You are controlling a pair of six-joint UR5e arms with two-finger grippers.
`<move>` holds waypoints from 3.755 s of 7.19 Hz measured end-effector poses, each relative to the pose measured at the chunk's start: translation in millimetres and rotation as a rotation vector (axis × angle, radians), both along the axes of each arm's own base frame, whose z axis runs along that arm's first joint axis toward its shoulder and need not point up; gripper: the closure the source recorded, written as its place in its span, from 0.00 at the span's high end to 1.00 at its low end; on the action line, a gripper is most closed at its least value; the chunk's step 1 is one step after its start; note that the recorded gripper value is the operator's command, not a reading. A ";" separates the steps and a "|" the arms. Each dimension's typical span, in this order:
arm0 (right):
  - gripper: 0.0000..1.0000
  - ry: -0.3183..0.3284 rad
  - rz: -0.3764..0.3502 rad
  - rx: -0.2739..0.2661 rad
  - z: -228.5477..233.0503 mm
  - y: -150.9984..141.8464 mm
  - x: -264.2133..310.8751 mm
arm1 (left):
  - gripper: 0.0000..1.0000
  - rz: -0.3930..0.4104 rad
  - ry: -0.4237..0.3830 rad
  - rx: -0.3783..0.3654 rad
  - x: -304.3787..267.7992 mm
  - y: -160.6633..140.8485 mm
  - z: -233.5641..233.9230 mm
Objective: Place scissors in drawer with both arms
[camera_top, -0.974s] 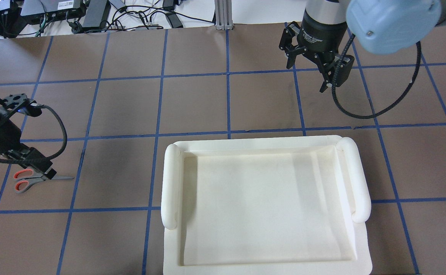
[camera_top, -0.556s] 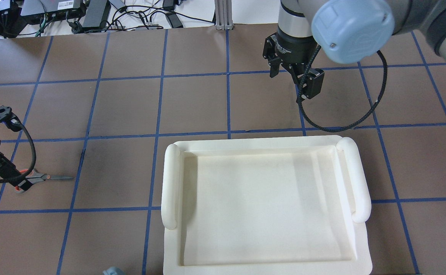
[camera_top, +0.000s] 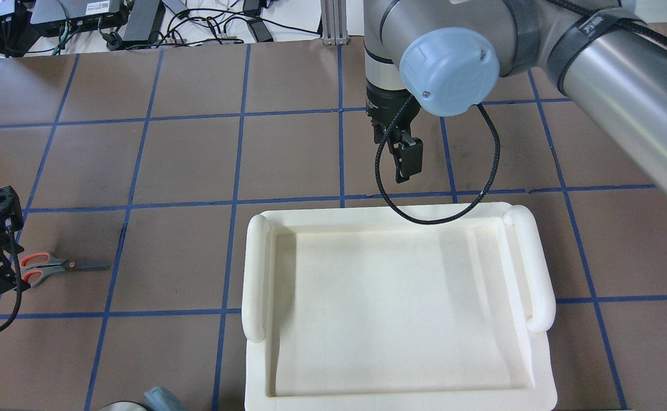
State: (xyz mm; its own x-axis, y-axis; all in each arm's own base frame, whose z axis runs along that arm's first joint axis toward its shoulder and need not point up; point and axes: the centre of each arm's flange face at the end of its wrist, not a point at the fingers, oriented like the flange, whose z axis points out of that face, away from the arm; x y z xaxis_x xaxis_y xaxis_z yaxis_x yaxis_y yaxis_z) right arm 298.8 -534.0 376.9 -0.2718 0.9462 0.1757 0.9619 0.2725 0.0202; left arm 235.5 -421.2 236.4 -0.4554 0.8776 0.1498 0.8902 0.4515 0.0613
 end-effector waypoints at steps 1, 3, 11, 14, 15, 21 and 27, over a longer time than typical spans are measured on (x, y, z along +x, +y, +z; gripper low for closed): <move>1.00 -0.009 -0.034 0.018 -7.2 -0.7 4.6 | 1.00 -0.072 0.001 -0.024 3.8 -5.1 -12.1; 1.00 -0.034 -0.086 0.054 -20.5 -2.5 12.1 | 1.00 -0.176 -0.022 -0.086 -2.4 -5.3 -34.8; 1.00 0.006 -0.125 0.203 -66.7 6.2 26.4 | 0.99 -0.387 0.016 -0.117 -21.7 -3.8 -70.2; 1.00 0.021 -0.131 0.240 -71.8 11.3 25.0 | 0.98 -0.415 0.026 -0.108 -18.9 -4.1 -75.5; 1.00 0.024 -0.133 0.248 -73.5 12.3 24.7 | 0.98 -0.431 0.027 -0.108 -17.9 -3.7 -75.3; 1.00 0.014 -0.137 0.276 -87.0 16.0 29.6 | 0.81 -0.473 0.011 -0.130 -15.0 -4.8 -73.4; 1.00 0.020 -0.134 0.282 -97.7 9.8 31.1 | 0.16 -0.480 0.008 -0.132 -15.3 -4.4 -73.2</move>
